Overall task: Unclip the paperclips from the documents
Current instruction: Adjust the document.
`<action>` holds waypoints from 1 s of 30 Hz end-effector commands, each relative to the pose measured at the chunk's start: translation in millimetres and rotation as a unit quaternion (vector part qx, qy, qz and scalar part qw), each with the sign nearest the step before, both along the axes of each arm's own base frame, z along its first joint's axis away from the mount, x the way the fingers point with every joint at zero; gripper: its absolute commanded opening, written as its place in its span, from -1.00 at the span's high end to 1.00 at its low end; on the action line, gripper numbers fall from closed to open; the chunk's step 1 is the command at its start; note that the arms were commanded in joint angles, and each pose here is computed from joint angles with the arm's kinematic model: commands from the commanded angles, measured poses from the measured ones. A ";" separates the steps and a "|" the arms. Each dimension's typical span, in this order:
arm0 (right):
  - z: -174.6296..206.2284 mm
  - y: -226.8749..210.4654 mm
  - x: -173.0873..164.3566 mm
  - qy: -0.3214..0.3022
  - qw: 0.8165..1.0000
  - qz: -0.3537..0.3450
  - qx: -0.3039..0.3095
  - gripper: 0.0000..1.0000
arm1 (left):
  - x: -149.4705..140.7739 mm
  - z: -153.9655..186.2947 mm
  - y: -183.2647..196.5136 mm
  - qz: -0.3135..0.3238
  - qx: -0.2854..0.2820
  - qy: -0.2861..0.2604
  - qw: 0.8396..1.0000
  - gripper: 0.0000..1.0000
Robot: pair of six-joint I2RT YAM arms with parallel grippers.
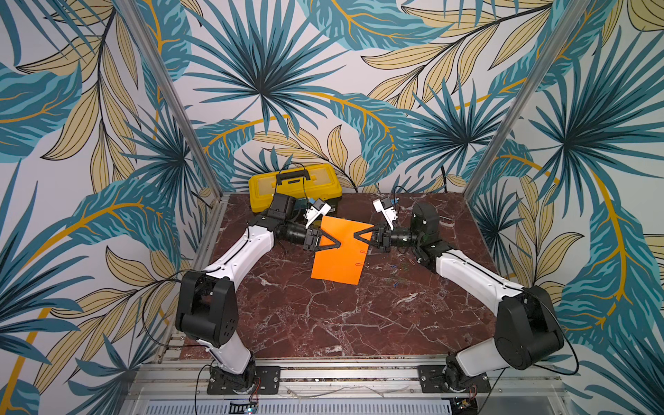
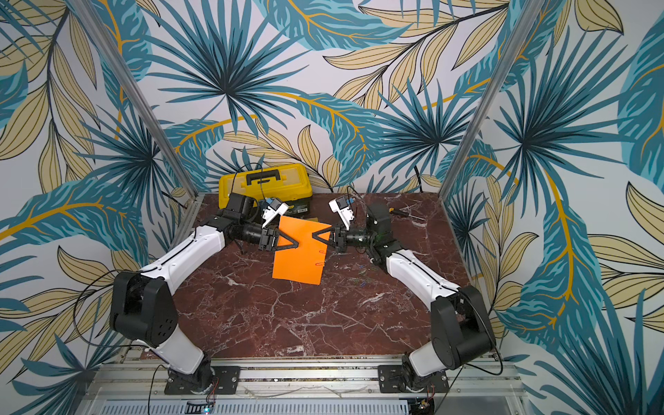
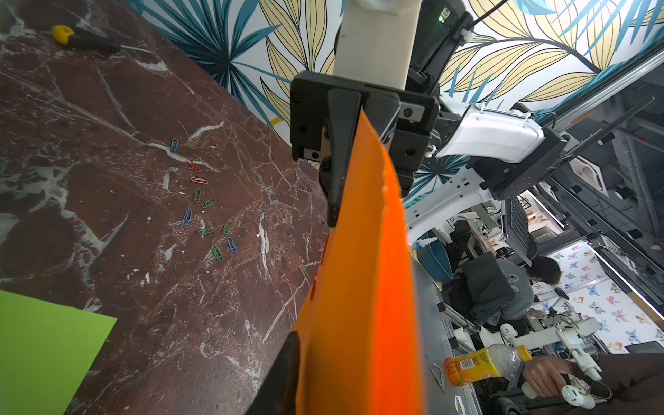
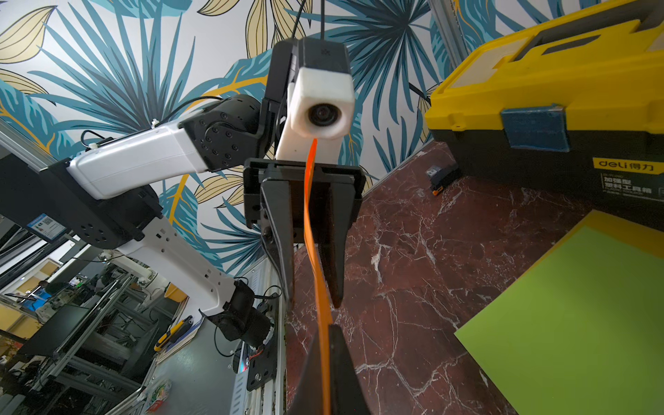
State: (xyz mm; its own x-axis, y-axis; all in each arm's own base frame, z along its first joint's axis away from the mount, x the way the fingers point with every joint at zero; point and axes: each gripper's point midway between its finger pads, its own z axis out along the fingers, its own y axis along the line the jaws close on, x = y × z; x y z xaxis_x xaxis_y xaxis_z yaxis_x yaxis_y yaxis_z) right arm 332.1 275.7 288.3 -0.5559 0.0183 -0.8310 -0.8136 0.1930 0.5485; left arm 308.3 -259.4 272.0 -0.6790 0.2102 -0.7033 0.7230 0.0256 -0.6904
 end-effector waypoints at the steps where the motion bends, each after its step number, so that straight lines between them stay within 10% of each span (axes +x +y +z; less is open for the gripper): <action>1: 12.0 -2.2 1.7 -0.016 1.000 -0.007 0.003 1.00 | -2.5 3.9 2.6 -0.004 -0.009 -0.001 1.000 0.54; 7: 5.2 -2.0 1.9 -0.006 1.000 -0.004 -0.004 0.75 | -1.3 4.4 2.0 -0.004 -0.008 -0.002 1.000 1.00; 14: -10.6 -10.9 -4.9 0.018 1.000 0.005 -0.020 0.32 | -2.4 8.0 2.9 -0.003 -0.010 -0.010 1.000 1.00; 30: -52.8 -18.1 -19.8 0.063 0.996 0.023 -0.061 0.23 | -3.2 11.8 4.3 -0.007 -0.017 -0.016 1.000 1.00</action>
State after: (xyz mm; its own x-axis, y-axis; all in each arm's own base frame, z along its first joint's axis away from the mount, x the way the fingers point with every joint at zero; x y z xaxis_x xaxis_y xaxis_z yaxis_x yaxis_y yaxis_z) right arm 319.3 258.6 239.7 -0.6573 -0.0924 -0.7479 -0.7437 0.2405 0.6238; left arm 308.4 -258.2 273.1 -0.6781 0.2065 -0.7053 0.7236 0.0196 -0.6899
